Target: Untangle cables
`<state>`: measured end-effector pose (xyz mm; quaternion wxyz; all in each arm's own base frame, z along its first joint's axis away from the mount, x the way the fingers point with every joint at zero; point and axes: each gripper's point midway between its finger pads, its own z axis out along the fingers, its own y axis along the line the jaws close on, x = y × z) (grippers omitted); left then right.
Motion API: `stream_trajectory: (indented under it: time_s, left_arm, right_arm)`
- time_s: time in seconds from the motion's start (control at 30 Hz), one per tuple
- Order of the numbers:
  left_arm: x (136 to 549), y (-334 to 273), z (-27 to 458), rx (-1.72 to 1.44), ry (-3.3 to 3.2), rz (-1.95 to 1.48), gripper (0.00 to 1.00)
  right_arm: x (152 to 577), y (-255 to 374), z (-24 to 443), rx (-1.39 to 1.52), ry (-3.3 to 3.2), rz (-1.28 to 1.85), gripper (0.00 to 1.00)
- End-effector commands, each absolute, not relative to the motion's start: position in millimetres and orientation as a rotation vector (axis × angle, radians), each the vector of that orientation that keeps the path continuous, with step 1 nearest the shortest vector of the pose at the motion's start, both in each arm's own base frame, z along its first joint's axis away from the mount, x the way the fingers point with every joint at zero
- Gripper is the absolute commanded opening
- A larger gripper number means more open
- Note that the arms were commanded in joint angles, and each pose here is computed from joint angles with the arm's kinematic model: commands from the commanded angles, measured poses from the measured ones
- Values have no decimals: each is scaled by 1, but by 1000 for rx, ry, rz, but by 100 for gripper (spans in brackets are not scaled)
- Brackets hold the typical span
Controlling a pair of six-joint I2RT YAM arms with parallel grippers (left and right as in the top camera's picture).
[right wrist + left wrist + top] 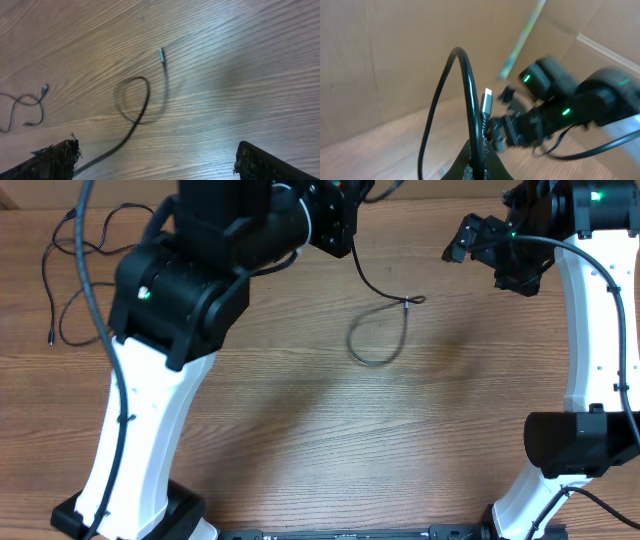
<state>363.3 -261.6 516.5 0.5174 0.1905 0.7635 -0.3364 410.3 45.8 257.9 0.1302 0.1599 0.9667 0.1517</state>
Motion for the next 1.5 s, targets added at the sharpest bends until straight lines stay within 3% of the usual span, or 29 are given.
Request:
stream_trajectory:
  time_s: [0.0,0.37,0.67,0.87,1.2,1.33,1.4,1.47]
  left_arm:
    - [345,-252,553,418,1736,-855,4]
    - [348,-250,575,358,1661,-896,4]
    - [373,-217,577,-80,1708,-982,4]
    - [392,-180,571,-269,1722,-1018,4]
    - [393,-165,563,-382,1779,-1175,4]
    - [389,-170,559,-395,1808,-1225,4]
    - [386,-174,557,-400,1825,-1258,4]
    - [385,-176,557,-396,1833,-1270,4]
  right_arm:
    - [408,56,264,378,2804,523,100]
    - [402,99,277,279,2790,799,100]
    - [392,151,280,-275,2731,771,100]
    - [391,184,285,-435,2661,777,100]
    - [370,243,297,-973,2395,829,100]
    - [362,267,301,-1117,2290,813,91]
    - [363,276,305,-1141,2248,806,100]
    - [367,284,310,-1152,2199,802,100]
